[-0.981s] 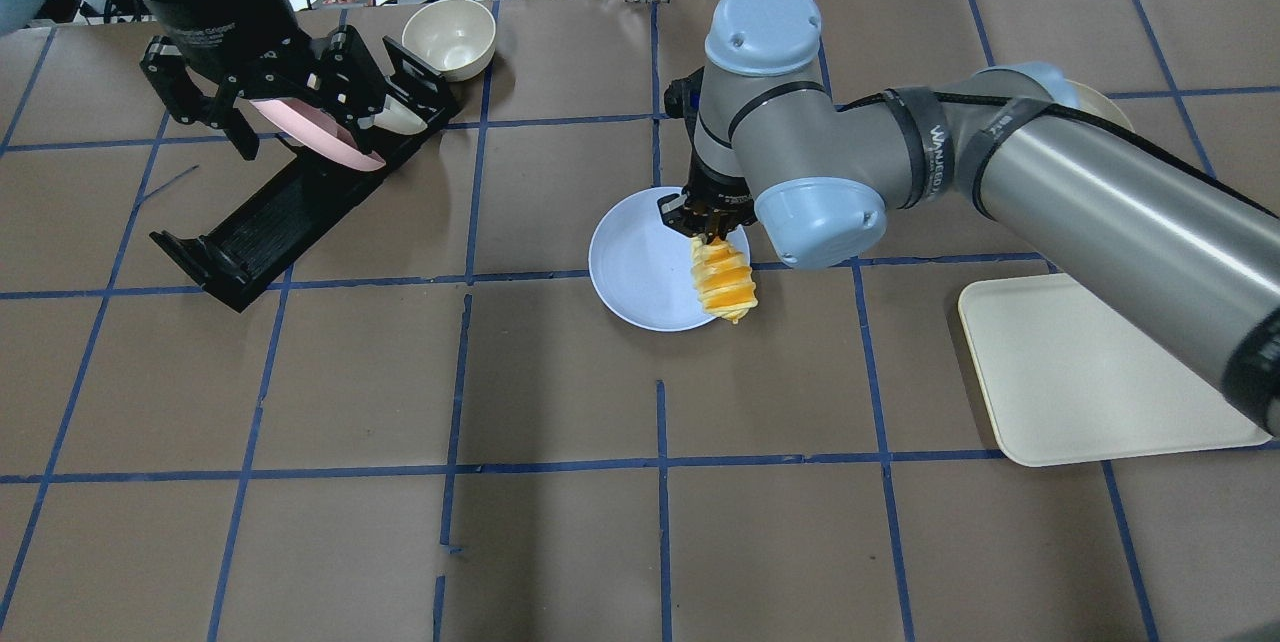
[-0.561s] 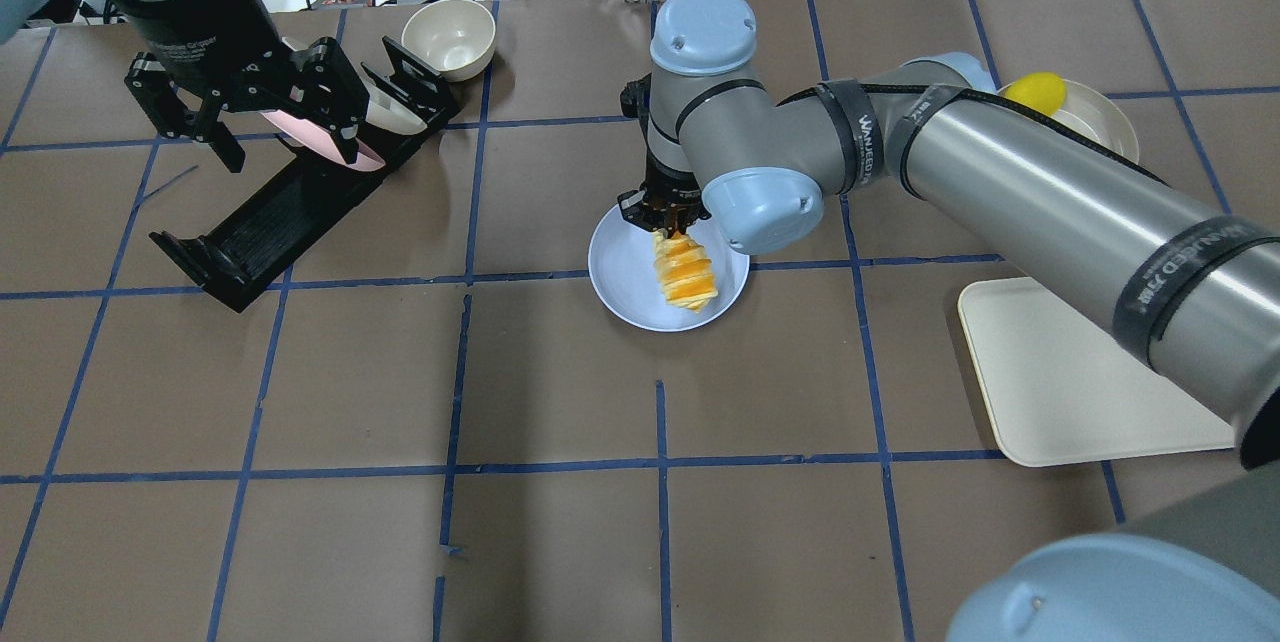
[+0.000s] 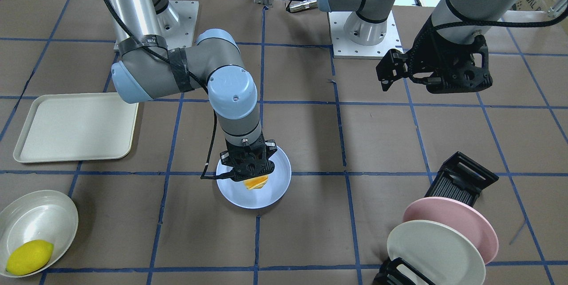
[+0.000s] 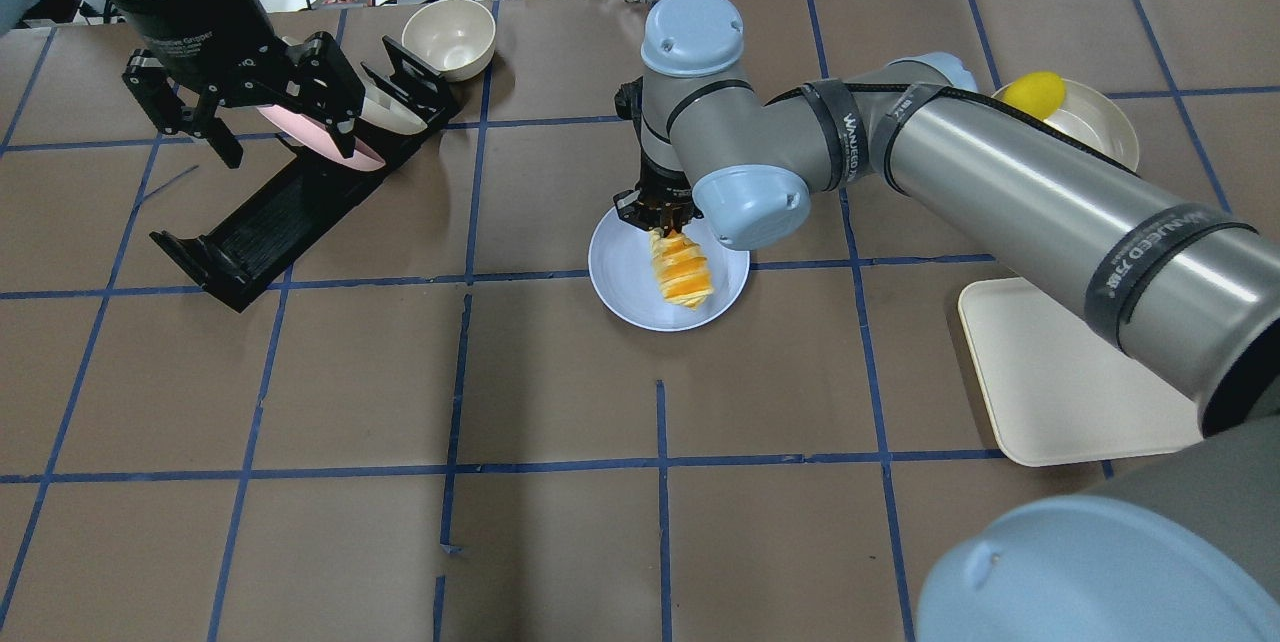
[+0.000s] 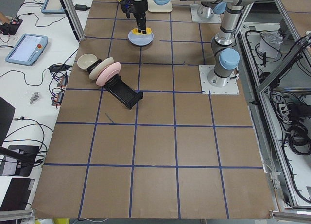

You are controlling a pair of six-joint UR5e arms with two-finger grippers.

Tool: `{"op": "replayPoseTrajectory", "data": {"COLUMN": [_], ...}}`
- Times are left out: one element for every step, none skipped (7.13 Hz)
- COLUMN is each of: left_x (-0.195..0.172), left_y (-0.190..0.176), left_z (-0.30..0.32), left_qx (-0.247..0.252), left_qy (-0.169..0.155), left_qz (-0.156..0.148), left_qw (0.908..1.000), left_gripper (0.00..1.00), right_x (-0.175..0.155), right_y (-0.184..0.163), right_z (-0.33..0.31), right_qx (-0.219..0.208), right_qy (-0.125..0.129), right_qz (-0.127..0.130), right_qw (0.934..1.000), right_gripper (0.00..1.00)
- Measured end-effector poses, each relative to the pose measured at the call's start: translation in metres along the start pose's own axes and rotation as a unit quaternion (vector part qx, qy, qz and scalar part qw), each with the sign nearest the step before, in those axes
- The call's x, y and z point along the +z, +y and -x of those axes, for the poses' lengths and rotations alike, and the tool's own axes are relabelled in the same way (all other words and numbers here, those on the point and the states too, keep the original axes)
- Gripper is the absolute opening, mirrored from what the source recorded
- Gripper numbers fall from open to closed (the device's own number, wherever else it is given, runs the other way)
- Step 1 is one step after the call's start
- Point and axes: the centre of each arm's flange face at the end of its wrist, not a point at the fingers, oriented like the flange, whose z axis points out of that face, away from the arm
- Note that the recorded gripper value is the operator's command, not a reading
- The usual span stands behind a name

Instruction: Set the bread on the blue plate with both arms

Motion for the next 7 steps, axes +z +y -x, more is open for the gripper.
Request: {"op": "replayPoseTrajectory", "data": {"left_x": [0.0, 0.0, 0.002, 0.002, 0.001, -0.001, -0.003], "left_y": [0.002, 0.001, -0.001, -0.002, -0.003, -0.003, -0.003], "left_z": [-0.001, -0.001, -0.001, 0.0, 0.001, 0.002, 0.001], "left_qx": [0.0, 0.0, -0.001, -0.002, -0.005, -0.007, -0.009], "left_qy": [0.0, -0.001, -0.001, -0.001, 0.001, 0.003, 0.01], "left_qz": [-0.002, -0.002, -0.001, 0.0, -0.002, -0.003, -0.006], "left_qw": [1.0, 1.0, 1.0, 1.0, 1.0, 1.0, 0.9999], "left_gripper": [1.0, 1.0, 1.0, 1.0, 1.0, 1.0, 1.0], "right_x": [0.005, 0.008, 0.01, 0.01, 0.009, 0.001, -0.021], "right_y": [0.0, 0.0, 0.0, 0.0, 0.0, -0.001, -0.001], "right_z": [0.0, 0.0, 0.0, 0.001, 0.001, 0.001, 0.0], "right_qx": [0.001, 0.002, 0.003, 0.003, 0.004, 0.004, 0.003], "right_qy": [0.0, -0.001, -0.001, -0.001, -0.001, -0.001, 0.002], "right_qz": [0.003, 0.006, 0.007, 0.007, 0.006, 0.001, -0.013], "right_qw": [1.0, 1.0, 1.0, 1.0, 1.0, 1.0, 0.9999], "right_gripper": [1.0, 1.0, 1.0, 1.0, 1.0, 1.0, 1.0]}}
